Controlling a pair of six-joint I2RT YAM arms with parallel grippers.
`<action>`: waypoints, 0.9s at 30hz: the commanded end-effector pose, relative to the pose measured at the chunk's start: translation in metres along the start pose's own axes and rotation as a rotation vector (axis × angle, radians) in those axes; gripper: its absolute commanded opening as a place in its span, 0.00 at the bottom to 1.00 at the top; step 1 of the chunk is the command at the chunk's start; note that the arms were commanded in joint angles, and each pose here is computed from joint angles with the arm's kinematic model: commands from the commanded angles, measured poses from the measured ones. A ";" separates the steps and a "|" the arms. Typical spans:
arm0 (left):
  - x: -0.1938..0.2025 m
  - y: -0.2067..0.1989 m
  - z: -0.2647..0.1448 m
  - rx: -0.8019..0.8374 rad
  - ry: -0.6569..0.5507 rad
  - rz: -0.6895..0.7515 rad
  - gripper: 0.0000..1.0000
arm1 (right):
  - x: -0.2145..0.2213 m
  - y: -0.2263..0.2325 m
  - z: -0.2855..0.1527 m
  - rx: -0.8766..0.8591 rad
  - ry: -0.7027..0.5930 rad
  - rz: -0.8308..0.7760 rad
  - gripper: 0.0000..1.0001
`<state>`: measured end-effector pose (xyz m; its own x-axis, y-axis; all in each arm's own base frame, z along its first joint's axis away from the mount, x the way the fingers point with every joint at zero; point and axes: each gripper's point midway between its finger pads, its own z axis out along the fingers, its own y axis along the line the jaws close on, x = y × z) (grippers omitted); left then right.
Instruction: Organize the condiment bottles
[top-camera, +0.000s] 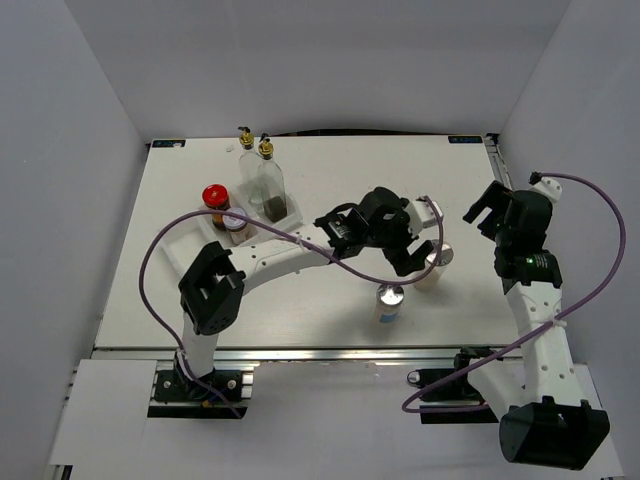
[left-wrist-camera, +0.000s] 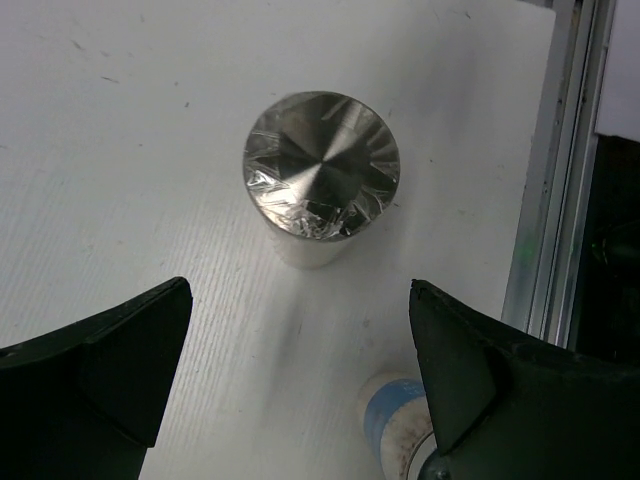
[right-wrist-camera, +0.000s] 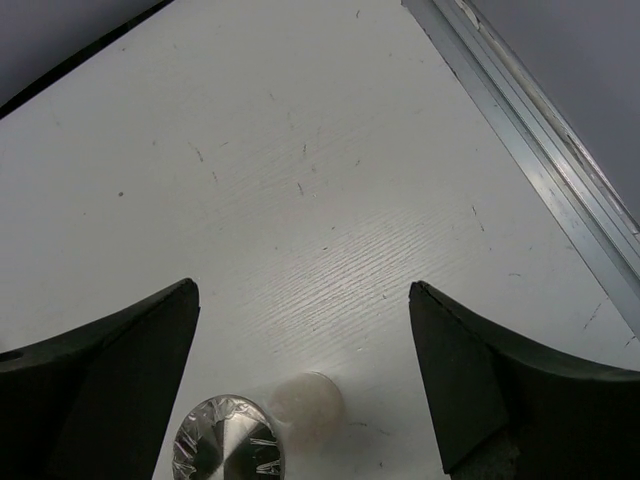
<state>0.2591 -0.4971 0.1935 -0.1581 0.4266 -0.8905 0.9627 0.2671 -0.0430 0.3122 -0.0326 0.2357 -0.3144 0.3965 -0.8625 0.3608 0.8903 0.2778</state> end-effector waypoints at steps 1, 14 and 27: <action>-0.018 -0.016 0.000 0.079 -0.035 0.105 0.98 | -0.012 0.008 -0.004 -0.042 -0.046 0.026 0.89; -0.028 0.012 0.078 -0.088 -0.139 0.050 0.98 | -0.021 0.016 -0.009 -0.104 -0.101 0.015 0.89; -0.056 0.004 0.097 -0.036 -0.347 0.010 0.97 | -0.021 0.020 -0.017 -0.136 -0.106 0.013 0.89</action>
<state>0.2936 -0.5894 0.1448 -0.1075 0.2766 -0.9550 0.9509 0.3091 -0.0175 0.3125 -0.0242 0.2637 -0.2164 0.3983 -0.8914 0.2737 0.9012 0.3362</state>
